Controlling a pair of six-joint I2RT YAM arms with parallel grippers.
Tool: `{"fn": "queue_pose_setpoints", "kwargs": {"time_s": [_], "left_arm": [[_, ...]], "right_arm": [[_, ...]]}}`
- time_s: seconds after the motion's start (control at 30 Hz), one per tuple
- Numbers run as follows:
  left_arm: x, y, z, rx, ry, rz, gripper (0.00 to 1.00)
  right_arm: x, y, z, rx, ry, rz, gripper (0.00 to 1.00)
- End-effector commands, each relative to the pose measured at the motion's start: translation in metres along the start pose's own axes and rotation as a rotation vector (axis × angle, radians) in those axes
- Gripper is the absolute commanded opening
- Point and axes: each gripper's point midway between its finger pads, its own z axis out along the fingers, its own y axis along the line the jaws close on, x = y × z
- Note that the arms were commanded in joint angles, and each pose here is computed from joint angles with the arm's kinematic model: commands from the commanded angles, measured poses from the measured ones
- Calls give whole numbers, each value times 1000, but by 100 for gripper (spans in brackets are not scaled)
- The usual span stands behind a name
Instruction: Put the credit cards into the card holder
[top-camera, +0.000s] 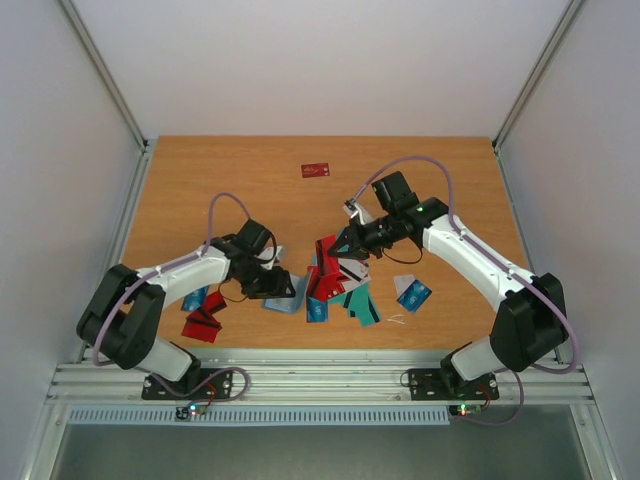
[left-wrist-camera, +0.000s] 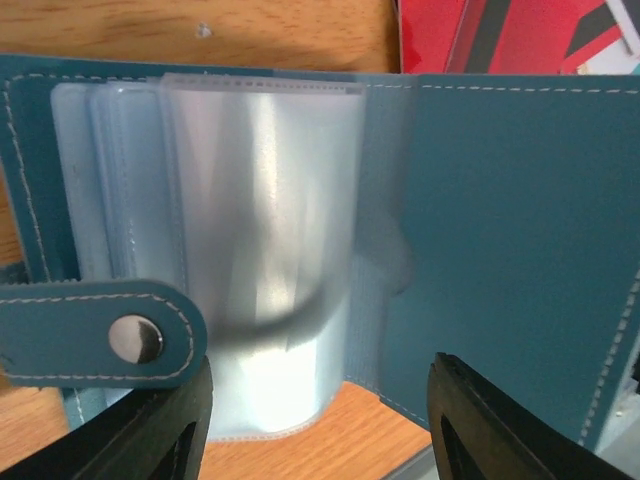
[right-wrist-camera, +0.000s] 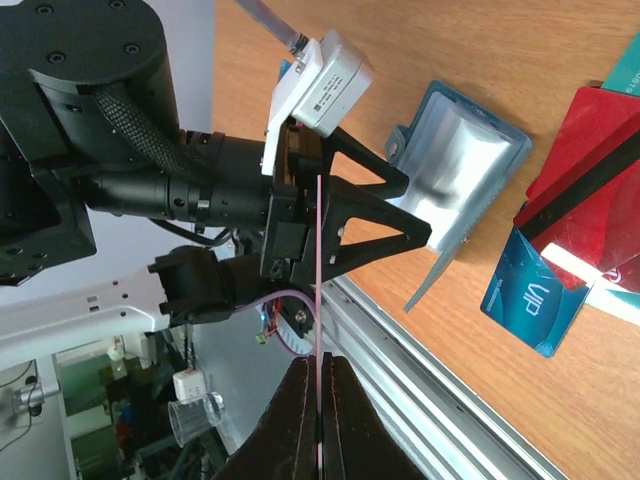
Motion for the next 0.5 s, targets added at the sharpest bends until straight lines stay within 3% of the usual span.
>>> {"fn": "queue_pose_setpoints", "kwargs": {"time_s": [0.0, 0.47], "left_arm": [[-12, 4, 3, -58, -43, 24, 61], [-17, -11, 14, -41, -25, 61, 61]], "right_arm": [[-1, 5, -1, 6, 4, -27, 1], [0, 6, -4, 17, -3, -28, 1]]}}
